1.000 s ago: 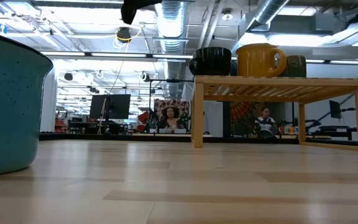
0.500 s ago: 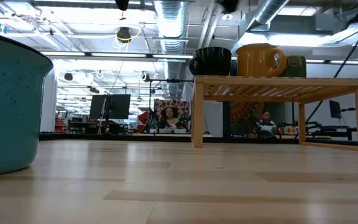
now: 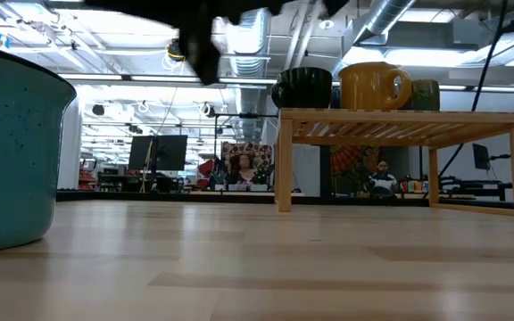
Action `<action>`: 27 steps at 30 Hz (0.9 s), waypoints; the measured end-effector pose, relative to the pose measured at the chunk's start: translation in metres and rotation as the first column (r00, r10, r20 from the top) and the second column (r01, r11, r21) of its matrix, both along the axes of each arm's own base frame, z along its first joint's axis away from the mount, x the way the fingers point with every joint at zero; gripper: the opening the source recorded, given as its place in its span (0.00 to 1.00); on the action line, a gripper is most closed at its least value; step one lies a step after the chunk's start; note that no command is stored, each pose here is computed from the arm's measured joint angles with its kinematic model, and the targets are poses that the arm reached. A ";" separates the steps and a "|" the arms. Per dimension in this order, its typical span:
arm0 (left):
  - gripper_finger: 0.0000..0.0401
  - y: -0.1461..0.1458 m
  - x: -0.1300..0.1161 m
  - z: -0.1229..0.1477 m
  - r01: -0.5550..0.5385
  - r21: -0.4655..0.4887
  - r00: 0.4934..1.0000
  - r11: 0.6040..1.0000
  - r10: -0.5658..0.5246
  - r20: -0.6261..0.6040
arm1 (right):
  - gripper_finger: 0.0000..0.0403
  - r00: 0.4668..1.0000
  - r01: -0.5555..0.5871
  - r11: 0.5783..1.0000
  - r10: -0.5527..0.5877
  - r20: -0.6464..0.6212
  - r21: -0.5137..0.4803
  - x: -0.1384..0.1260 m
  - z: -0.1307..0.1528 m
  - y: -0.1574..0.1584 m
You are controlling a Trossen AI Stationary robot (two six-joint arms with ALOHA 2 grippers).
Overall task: Place coffee mugs
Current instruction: Put the blue mug on the shelf
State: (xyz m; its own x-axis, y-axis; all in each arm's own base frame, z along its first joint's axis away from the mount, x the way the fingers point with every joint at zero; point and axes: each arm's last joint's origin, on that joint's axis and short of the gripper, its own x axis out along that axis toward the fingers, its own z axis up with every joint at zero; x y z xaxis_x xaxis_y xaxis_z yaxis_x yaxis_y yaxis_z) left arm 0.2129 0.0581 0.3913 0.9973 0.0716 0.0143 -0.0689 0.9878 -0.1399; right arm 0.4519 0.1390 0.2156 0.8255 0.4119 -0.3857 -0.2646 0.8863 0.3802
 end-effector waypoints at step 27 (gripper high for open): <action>0.42 -0.001 0.000 0.000 0.002 -0.054 1.000 0.999 -0.002 0.006 | 0.05 0.956 -0.002 0.992 -0.035 -0.291 -0.123 0.030 -0.020 -0.006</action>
